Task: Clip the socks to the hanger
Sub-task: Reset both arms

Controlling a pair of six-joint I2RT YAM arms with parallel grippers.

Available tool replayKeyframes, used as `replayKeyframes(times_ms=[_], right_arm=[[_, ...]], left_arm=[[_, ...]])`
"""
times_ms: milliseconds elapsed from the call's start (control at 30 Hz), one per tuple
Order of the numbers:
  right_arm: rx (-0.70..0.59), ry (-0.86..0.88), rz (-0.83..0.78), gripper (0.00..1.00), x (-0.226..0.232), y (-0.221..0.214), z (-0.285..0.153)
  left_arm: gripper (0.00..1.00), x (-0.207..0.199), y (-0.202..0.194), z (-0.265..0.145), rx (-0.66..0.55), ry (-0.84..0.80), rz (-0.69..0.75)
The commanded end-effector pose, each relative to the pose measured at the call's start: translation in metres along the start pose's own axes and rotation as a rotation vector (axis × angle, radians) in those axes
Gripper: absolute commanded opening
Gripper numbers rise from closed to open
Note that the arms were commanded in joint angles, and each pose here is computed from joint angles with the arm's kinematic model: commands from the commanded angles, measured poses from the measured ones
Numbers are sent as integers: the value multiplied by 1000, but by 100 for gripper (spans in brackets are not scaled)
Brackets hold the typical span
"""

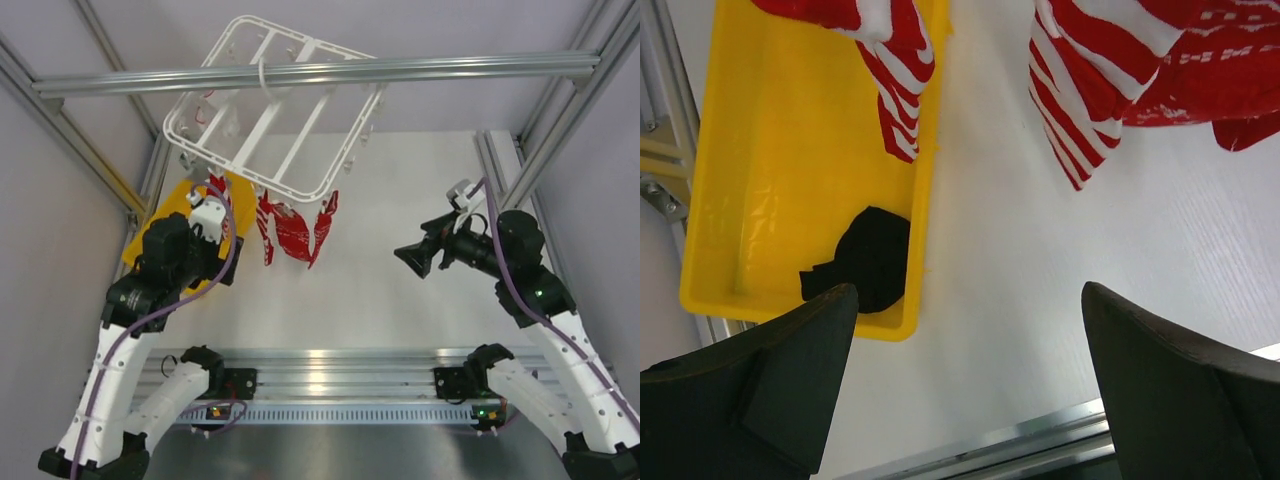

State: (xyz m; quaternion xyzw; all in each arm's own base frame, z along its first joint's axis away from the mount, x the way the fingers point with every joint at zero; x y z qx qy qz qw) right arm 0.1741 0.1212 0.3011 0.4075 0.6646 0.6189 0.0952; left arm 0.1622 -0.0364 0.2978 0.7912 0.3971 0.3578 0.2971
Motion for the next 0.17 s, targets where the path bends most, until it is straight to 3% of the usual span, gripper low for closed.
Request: replayKeyframes(times_ms=[0,133], right_arm=[[-53,11,-38,99,4,13,-6],[-68,29,-31,100,7,16,-6]], left_arm=[[98,7,3,-13,-36,63,-16],[98,8,4,-17,-52,69,-35]])
Point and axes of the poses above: each gripper's point midway between its finger pads, its own z axis out along the fingers, its own x axis along the line the jaws close on, y = z × x, the point moved 7 cm from there along -z, back along the fingers, and after that the axes turned 12 degrees about z, right-handed, at the moved point
